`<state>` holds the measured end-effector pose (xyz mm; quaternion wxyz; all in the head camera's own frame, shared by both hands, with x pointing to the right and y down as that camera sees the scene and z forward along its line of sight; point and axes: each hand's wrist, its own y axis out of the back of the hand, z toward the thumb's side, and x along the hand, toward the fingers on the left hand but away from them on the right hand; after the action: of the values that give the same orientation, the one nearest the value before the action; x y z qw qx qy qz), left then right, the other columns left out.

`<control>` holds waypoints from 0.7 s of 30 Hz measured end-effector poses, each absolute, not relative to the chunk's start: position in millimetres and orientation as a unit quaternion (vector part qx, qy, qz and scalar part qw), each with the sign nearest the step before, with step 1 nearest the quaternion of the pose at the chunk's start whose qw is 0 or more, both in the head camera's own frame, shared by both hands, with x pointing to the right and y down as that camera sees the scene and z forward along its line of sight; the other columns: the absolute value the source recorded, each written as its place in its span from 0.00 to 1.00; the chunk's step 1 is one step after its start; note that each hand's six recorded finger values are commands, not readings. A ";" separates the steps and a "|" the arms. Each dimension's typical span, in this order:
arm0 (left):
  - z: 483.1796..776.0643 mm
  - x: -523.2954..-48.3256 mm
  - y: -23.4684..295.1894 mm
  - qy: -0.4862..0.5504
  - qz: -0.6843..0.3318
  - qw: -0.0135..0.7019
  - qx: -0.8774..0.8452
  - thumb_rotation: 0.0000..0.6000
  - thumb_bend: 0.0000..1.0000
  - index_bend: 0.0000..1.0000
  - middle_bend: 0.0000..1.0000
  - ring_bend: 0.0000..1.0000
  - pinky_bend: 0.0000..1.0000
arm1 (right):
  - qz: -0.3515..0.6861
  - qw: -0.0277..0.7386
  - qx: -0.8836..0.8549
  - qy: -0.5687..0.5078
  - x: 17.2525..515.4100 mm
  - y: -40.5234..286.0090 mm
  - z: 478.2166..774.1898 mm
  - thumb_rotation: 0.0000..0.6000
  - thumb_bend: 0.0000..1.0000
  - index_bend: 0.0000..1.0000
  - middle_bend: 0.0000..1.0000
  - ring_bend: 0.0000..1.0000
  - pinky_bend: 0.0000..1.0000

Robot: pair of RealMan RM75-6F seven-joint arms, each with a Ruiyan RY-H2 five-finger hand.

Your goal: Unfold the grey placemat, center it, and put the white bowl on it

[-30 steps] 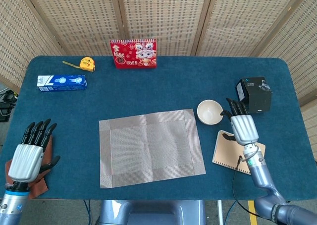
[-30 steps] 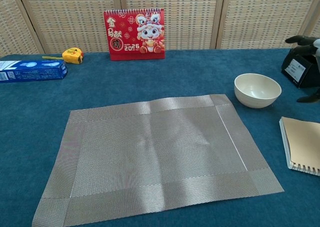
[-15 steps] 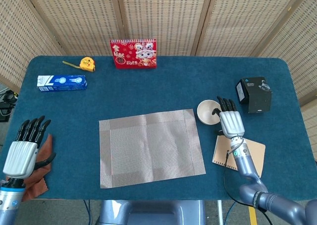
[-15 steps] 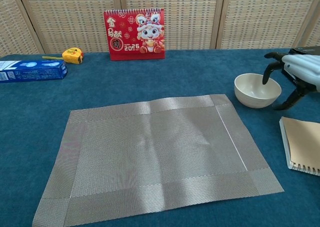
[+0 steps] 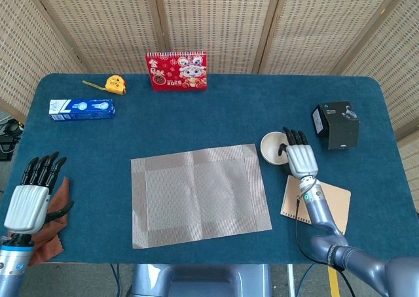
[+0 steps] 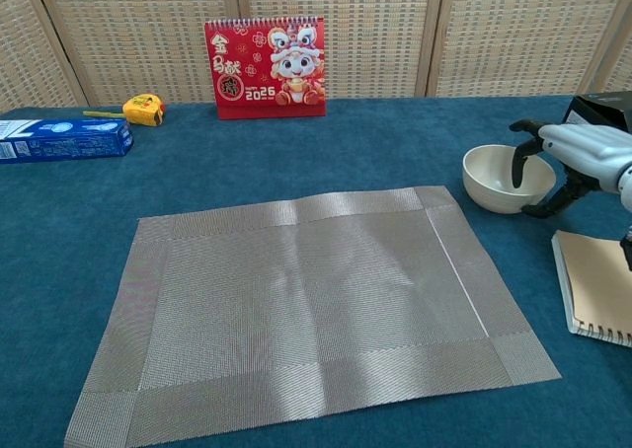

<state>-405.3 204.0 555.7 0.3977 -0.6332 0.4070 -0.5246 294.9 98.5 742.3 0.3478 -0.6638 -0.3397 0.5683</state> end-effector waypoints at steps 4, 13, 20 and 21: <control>557.6 -405.0 203.9 0.405 -0.527 0.398 -0.633 1.00 0.18 0.04 0.00 0.00 0.00 | 0.571 0.344 -0.666 -0.334 293.7 99.1 748.4 1.00 0.58 0.55 0.00 0.00 0.00; 559.6 -405.0 203.9 0.403 -0.528 0.396 -0.634 1.00 0.18 0.04 0.00 0.00 0.00 | 0.574 0.334 -0.669 -0.335 294.5 104.4 753.3 1.00 0.66 0.63 0.00 0.00 0.00; 559.3 -404.5 203.8 0.405 -0.526 0.394 -0.636 1.00 0.18 0.05 0.00 0.00 0.00 | 0.562 0.336 -0.675 -0.340 288.8 109.2 745.8 1.00 0.64 0.64 0.00 0.00 0.00; 559.1 -404.3 203.8 0.405 -0.526 0.394 -0.636 1.00 0.18 0.05 0.00 0.00 0.00 | 0.560 0.338 -0.676 -0.340 287.9 110.5 744.4 1.00 0.64 0.65 0.00 0.00 0.00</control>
<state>-404.3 203.8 559.1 0.3941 -0.6360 0.4047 -0.5257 287.9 110.5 744.4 0.3378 -0.6759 -0.3403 0.5597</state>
